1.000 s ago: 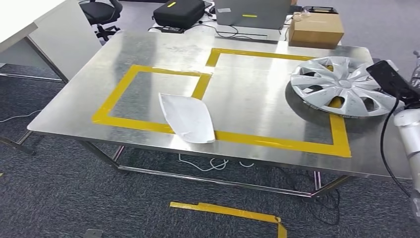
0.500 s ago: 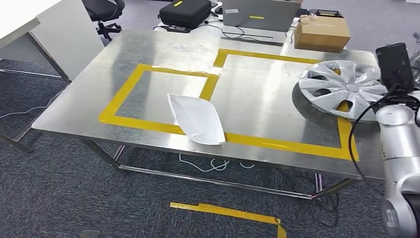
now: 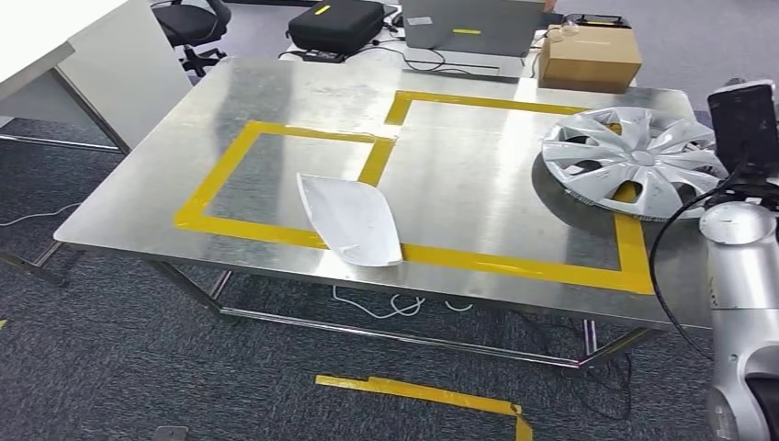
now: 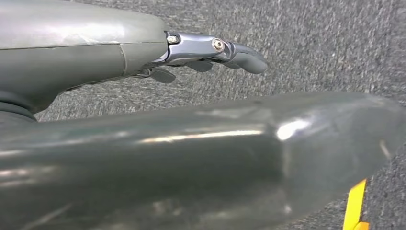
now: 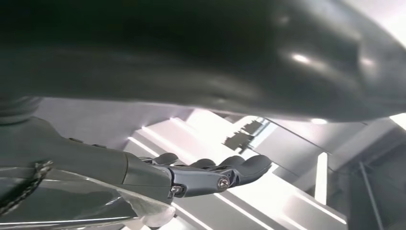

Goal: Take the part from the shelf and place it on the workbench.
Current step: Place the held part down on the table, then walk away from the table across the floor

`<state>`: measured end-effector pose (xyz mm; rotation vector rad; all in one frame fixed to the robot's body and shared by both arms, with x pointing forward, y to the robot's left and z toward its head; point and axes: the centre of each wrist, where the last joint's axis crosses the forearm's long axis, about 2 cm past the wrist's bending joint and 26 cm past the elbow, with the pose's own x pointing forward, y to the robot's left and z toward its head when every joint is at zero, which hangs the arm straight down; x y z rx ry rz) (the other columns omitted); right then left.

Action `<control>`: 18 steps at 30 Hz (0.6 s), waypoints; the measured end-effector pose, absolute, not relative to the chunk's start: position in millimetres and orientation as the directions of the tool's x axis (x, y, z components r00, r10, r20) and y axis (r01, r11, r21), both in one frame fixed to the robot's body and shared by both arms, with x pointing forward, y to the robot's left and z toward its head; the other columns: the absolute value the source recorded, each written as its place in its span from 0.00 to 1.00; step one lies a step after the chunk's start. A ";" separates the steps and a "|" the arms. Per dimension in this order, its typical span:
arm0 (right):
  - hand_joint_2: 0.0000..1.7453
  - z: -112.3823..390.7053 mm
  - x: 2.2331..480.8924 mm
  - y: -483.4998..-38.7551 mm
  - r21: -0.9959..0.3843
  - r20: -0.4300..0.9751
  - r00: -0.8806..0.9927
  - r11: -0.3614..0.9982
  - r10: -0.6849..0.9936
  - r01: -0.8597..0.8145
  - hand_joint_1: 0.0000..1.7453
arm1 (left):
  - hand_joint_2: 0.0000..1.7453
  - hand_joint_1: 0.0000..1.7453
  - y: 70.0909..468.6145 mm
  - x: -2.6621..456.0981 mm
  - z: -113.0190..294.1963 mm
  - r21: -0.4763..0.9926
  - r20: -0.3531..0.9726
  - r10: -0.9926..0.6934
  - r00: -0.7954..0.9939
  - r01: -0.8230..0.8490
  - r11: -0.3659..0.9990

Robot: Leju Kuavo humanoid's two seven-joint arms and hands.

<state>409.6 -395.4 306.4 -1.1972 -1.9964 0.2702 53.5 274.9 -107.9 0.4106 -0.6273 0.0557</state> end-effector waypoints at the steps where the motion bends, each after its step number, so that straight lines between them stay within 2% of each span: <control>1: 0.00 307.3 407.8 -394.0 -0.523 0.500 -0.266 0.532 0.824 0.666 0.00 | 0.00 0.00 275.1 53.4 -107.9 0.360 0.580 -0.071 0.811 -0.177 0.916; 18: 0.00 302.0 385.2 -374.0 -0.492 0.410 -0.322 0.504 0.853 0.709 0.00 | 0.00 0.00 278.6 53.5 -107.9 0.370 0.574 -0.026 0.818 -0.231 0.900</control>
